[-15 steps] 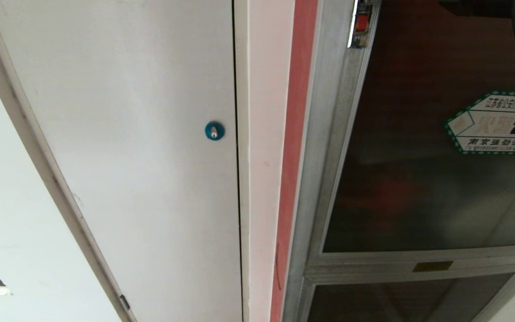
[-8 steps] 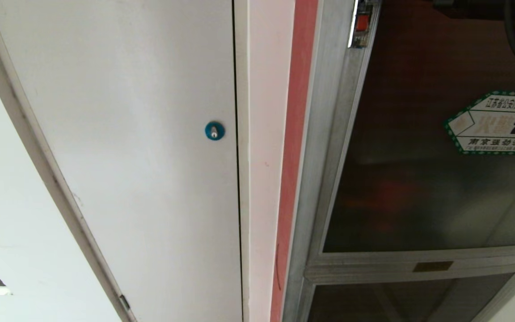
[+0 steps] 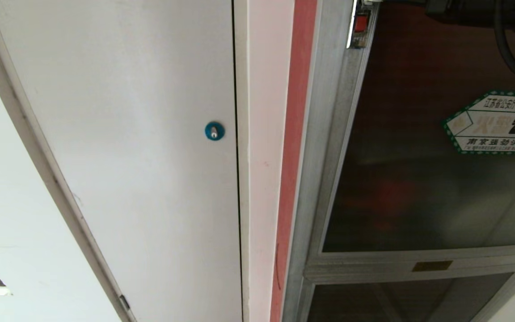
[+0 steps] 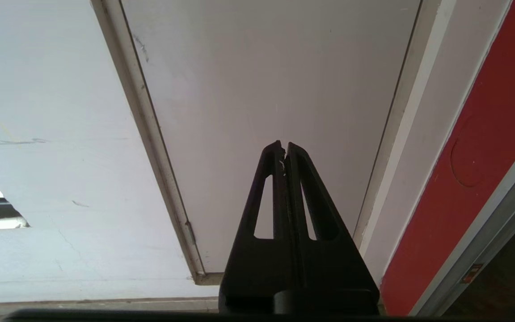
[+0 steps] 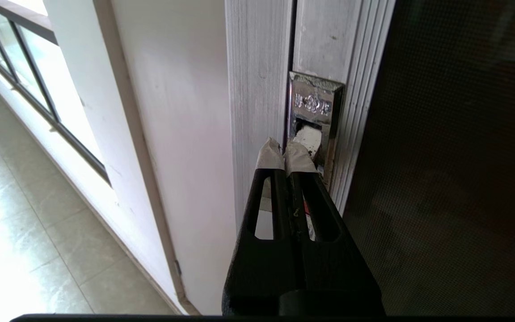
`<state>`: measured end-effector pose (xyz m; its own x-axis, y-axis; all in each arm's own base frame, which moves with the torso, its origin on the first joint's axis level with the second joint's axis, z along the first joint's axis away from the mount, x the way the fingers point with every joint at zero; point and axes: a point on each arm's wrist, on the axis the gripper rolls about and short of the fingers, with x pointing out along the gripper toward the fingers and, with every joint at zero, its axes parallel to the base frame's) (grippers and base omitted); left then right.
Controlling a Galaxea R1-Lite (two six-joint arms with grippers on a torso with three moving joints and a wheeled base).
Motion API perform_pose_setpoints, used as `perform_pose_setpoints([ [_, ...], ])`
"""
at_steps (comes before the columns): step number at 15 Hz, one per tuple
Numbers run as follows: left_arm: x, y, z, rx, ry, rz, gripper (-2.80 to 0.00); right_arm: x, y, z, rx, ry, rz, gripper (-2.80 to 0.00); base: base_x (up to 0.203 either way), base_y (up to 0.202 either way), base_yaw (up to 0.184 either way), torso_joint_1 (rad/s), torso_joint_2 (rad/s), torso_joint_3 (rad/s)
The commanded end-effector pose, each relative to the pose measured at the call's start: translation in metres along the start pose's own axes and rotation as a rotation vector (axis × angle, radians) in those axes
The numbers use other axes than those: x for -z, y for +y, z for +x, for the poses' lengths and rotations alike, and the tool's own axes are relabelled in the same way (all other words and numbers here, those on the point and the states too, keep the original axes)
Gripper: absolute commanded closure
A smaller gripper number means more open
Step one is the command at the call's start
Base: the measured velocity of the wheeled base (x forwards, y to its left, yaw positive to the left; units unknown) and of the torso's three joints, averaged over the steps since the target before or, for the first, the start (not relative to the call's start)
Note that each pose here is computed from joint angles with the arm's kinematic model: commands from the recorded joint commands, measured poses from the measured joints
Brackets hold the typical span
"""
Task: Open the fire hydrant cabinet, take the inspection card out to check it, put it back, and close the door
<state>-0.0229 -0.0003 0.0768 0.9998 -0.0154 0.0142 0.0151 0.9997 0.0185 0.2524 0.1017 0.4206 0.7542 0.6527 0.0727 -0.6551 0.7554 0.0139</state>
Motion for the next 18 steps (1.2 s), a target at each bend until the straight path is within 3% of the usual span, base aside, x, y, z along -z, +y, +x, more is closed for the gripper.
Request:
perform_pose_setpoints([
  [1,0.002,0.000,0.000,0.000,0.006,0.000,0.00,0.006,-0.005,0.002,0.011,0.022,0.009,0.00,0.000,0.000,0.000,0.000,0.00,0.000],
  [18,0.002,0.000,0.000,0.000,0.005,0.000,0.00,0.020,-0.019,0.023,0.029,0.055,0.021,0.00,0.000,0.000,0.000,0.000,0.00,0.000],
])
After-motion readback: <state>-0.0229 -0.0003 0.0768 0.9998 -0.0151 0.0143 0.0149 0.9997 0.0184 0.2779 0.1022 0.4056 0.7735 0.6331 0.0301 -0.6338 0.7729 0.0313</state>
